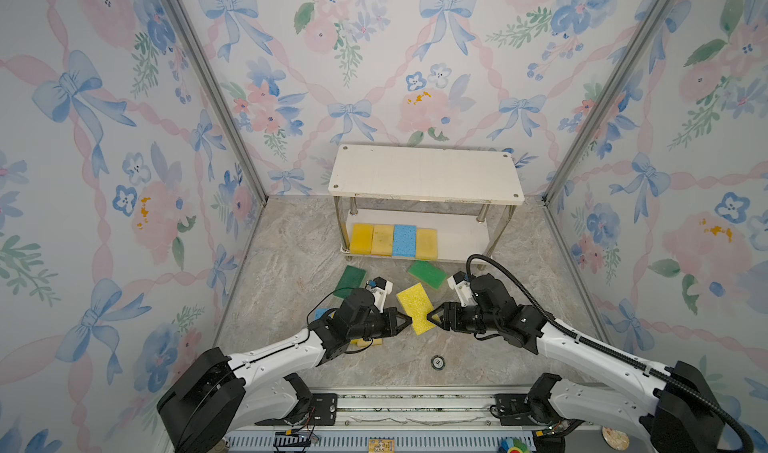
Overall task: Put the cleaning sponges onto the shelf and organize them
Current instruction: 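Hold the yellow sponge with the left gripper while the right gripper grasps it, then carry the yellow sponge toward the shelf with the right gripper while the left releases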
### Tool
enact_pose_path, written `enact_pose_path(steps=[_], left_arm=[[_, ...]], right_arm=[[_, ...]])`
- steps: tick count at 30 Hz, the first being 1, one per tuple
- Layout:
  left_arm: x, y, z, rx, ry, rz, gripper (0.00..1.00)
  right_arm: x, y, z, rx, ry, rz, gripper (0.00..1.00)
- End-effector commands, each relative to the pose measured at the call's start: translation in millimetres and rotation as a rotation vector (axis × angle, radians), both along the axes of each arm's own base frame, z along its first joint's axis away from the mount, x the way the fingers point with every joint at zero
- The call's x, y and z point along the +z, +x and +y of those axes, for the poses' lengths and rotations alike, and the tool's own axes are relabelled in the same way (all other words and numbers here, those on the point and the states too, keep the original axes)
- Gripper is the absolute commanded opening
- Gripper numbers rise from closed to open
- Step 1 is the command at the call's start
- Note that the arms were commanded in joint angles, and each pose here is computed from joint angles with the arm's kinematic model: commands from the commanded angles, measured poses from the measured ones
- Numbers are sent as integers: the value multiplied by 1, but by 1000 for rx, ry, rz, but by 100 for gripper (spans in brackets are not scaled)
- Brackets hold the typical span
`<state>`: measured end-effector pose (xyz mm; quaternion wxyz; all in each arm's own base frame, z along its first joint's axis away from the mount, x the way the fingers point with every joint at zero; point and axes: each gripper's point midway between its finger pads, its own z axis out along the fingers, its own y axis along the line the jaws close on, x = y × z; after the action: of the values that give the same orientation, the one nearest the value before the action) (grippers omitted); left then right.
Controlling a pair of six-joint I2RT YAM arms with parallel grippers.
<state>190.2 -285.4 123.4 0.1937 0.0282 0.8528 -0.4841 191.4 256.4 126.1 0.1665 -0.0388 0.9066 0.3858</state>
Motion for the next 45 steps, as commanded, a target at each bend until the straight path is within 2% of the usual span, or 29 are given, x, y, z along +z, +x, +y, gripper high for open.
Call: enact_pose_path(steps=[1,7,11,18,22,26,28,29,31,34,37,41,45], left_arm=[[11,1,-1,-13,-22,-31,0],[11,1,-1,-16,-24,-29,0],[10,1,0,-14,-23,-29,0],[10,3,4,1,-24,-29,0],[9,2,3,-1,-24,-22,0],[12,2,2,-2,-31,-26,0],[13,3,3,1,-34,-29,0],[13,3,4,5,-34,-27,4],[14,5,8,19,-42,-26,27],[21,10,18,54,-51,-42,39],[29,19,36,119,-39,-74,53],[39,33,73,239,12,-132,62],[43,41,114,376,69,-162,71]], right_arm=[[0,1,4,14,11,-15,62],[3,-1,5,18,33,-22,63],[12,-2,8,22,82,-30,53],[16,-8,-3,-2,72,-40,40],[16,-8,-7,-26,77,-48,25],[16,-7,-6,-37,73,-52,3],[16,-5,-6,-42,67,-56,0],[17,-4,-6,-50,64,-58,0],[19,-2,-9,-70,56,-71,0],[27,5,-22,-144,32,-103,0],[35,16,-53,-294,-54,-142,0],[53,35,-93,-494,-164,-222,0],[70,59,-105,-585,-190,-283,0]])
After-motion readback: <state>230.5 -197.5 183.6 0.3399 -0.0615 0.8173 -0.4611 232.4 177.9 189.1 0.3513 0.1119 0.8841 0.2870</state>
